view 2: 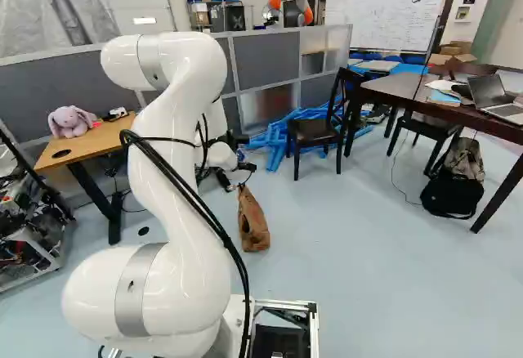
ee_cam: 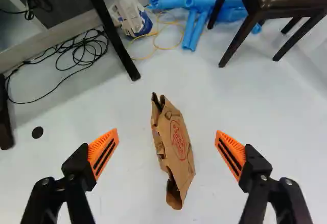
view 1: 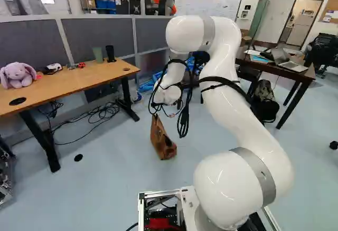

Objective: Pick up the bag on the ground and place it on the table

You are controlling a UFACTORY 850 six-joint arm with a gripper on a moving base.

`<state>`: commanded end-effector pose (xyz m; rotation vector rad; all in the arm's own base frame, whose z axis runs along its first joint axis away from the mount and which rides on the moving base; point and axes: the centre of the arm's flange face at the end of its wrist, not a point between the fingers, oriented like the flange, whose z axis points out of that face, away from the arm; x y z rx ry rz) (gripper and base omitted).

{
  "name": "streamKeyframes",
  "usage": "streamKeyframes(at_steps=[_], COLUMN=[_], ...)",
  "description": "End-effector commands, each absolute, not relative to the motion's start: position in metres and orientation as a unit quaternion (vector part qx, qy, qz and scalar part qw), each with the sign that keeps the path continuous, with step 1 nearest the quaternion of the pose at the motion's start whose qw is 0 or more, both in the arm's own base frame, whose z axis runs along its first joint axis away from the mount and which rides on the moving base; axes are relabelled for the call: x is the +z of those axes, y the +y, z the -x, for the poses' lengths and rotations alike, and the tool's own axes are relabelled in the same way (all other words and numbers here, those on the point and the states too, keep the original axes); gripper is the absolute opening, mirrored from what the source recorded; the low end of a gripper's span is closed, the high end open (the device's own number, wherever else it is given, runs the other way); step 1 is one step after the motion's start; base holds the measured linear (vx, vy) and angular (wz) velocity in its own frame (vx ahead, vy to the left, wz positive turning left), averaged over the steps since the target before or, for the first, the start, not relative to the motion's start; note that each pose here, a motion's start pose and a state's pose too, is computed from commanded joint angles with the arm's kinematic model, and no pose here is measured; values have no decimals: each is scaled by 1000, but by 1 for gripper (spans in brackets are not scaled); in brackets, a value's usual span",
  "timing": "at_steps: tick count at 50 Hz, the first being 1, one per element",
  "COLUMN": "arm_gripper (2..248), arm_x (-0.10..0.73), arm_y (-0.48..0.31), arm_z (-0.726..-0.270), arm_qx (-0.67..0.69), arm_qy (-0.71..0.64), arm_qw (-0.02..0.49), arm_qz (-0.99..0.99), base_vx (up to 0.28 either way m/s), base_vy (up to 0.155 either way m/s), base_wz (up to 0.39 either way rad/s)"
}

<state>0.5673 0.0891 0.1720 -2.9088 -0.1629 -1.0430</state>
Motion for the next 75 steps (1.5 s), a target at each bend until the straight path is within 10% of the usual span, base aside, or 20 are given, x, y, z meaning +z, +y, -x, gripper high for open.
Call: streamKeyframes(at_steps=[75], arm_gripper=[247], arm_x=[58], arm_y=[88], arm_z=[-569], arm_qx=[-206], arm_qy=[-29], arm_qw=[8], arm_qz=[978], base_vx=[0], base_vy=[0], base_wz=[0])
